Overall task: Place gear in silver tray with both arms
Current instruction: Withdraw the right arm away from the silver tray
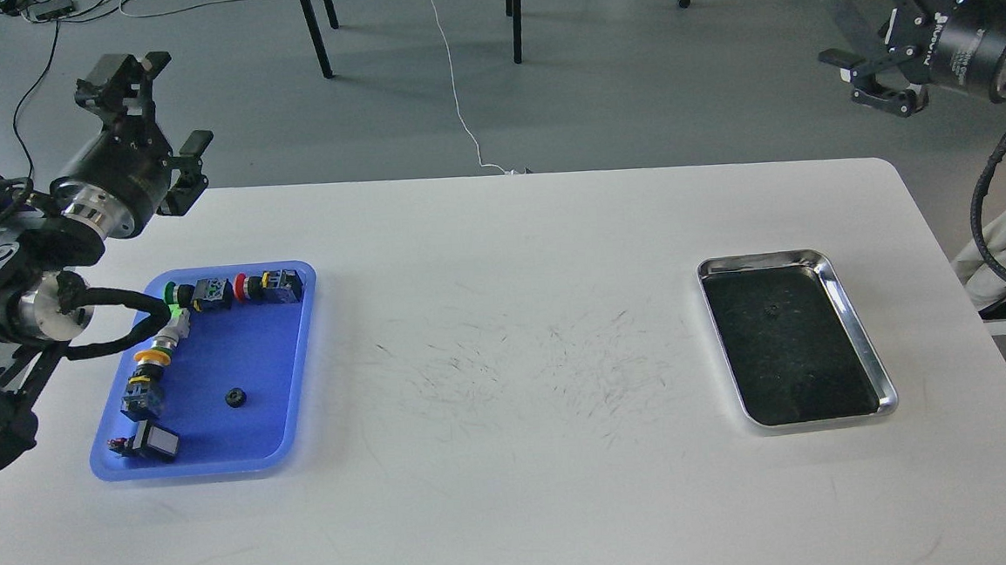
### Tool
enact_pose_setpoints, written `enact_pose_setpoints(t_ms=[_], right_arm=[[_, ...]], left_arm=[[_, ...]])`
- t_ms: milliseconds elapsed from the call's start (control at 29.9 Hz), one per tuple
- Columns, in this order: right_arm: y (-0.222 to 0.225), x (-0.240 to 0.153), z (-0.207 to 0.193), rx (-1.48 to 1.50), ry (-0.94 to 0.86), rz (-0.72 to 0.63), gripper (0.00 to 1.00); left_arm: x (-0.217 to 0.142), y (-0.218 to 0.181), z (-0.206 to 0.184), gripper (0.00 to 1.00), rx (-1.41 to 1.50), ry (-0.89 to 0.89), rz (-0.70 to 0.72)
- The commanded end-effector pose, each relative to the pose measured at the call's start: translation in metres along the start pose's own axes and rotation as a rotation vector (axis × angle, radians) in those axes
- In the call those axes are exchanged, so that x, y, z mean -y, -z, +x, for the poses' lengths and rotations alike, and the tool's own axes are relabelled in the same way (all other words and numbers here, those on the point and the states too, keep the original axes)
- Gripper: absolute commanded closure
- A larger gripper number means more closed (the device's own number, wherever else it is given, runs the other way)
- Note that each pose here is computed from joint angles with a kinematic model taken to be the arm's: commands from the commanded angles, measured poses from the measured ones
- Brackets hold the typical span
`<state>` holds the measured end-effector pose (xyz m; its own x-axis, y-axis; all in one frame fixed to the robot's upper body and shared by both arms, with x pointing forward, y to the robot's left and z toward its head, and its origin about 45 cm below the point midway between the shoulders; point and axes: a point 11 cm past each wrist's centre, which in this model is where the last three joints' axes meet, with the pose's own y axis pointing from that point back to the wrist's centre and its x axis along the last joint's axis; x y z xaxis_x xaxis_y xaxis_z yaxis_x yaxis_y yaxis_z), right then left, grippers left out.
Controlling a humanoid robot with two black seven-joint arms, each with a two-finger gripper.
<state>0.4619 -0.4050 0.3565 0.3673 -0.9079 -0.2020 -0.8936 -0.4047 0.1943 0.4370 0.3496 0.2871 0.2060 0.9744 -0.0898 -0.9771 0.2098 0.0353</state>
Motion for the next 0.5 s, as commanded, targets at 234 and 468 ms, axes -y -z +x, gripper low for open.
enact_pose_setpoints(t_ms=[234, 468], right_arm=[[-0.094, -0.073, 0.093, 0.664, -0.277, 0.273, 0.10], [-0.139, -0.074, 0.061, 0.802, -0.205, 0.246, 0.10]], left_arm=[[-0.040, -0.055, -0.029, 0.02, 0.195, 0.260, -0.022], [-0.080, -0.047, -0.057, 0.02, 0.448, 0.422, 0.090]])
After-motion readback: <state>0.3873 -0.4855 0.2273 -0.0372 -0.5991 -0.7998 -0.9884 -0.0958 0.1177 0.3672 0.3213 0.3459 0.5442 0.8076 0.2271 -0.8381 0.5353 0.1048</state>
